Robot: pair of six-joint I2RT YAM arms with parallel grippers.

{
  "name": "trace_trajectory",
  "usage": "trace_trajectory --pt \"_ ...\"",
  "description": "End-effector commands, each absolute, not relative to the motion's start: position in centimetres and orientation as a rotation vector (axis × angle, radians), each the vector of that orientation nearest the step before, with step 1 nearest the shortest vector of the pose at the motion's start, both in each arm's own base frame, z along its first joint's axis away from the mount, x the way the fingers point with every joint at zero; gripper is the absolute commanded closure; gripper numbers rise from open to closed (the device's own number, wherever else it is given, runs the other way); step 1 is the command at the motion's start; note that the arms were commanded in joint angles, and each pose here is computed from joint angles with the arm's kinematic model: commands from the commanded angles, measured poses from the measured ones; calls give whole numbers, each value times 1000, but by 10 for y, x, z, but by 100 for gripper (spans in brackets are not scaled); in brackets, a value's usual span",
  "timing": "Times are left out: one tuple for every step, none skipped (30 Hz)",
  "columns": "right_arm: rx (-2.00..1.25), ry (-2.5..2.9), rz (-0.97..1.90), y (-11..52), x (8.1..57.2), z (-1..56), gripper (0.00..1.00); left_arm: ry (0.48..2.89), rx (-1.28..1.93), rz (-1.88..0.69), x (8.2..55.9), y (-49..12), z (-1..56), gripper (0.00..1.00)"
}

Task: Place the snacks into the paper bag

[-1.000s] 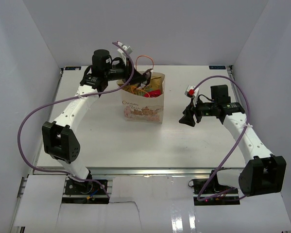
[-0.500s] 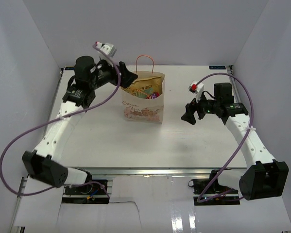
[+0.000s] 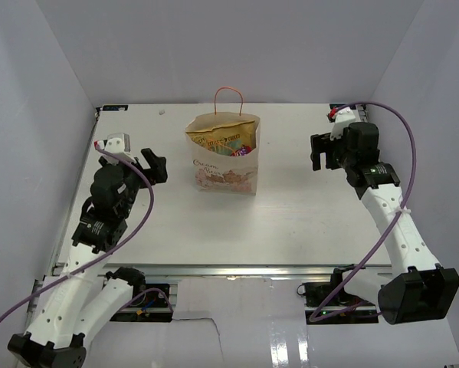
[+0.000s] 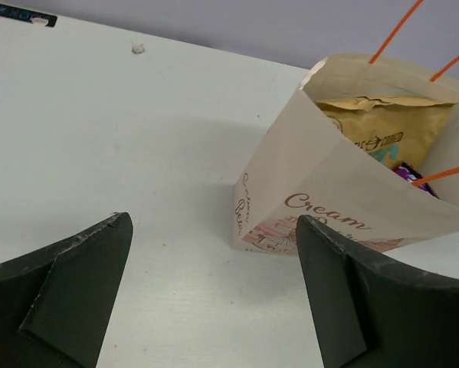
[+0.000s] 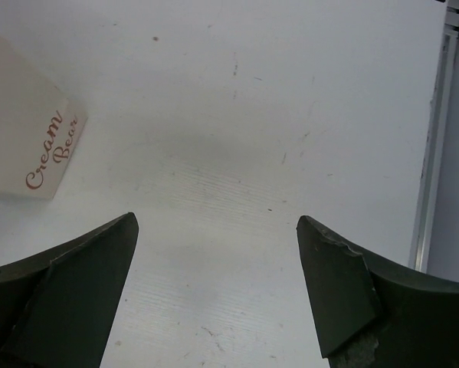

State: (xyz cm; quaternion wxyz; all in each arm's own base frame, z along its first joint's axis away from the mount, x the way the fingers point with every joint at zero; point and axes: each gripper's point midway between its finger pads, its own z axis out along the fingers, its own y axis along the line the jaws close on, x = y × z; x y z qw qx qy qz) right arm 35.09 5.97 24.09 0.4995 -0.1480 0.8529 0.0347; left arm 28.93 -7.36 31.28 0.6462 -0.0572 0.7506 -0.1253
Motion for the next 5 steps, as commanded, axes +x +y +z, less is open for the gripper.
trace_trajectory --pt "-219 1948 -18 40 359 284 10 1721 -236 -251 282 -59 302 2" --pt "-227 1949 -25 39 358 282 10 1727 -232 -253 281 -59 300 2" --pt "-241 1949 -28 39 357 281 10 1733 -233 -254 280 -59 299 2" --pt "-247 1945 -32 39 356 281 10 1737 -231 -258 279 -60 298 2" --pt "-269 1933 -20 41 353 281 10 1742 -228 -262 278 -60 298 2"
